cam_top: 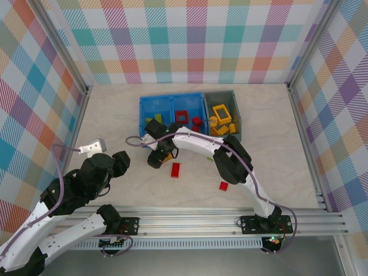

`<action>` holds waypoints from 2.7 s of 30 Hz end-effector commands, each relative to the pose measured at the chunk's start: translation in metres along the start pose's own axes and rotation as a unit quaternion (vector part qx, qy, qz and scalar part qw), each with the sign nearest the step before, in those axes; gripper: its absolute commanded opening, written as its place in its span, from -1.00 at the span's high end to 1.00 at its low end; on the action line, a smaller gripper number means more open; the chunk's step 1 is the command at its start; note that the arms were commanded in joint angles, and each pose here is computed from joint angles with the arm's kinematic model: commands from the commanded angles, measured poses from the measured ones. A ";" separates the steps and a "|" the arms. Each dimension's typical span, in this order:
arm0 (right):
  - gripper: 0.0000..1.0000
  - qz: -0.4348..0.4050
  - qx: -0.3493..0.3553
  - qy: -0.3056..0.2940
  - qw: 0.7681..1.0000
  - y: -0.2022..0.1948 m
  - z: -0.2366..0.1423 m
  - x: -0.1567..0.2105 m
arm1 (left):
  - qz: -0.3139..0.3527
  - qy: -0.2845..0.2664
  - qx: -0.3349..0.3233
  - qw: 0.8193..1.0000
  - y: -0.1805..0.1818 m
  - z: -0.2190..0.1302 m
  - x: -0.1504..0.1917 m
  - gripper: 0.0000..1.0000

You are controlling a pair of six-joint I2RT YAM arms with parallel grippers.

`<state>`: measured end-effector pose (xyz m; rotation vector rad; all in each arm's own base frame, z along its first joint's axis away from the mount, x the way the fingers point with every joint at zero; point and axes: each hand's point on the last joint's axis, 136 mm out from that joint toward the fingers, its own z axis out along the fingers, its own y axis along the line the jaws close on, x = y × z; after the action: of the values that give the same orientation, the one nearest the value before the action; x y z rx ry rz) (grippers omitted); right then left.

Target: Sort the legos into containers by color

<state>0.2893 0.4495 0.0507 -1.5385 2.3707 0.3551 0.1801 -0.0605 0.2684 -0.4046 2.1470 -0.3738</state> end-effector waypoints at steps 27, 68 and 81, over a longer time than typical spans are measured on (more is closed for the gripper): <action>0.01 0.042 0.083 0.067 0.993 -0.020 0.017 0.045 | 0.001 0.015 0.027 1.000 -0.011 0.000 0.005 -0.18; 0.34 0.457 0.086 -0.091 0.880 -0.298 -0.132 0.119 | 0.257 0.121 0.114 0.952 -0.321 0.128 0.131 -0.24; -0.08 0.452 0.038 -0.122 0.883 -0.297 -0.134 0.096 | 0.268 0.124 0.108 0.949 -0.316 0.127 0.132 -0.24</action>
<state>0.5151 0.1922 0.0977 -0.1857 2.7227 0.5104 0.2596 -0.4220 0.2220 0.3557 2.3388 -0.3836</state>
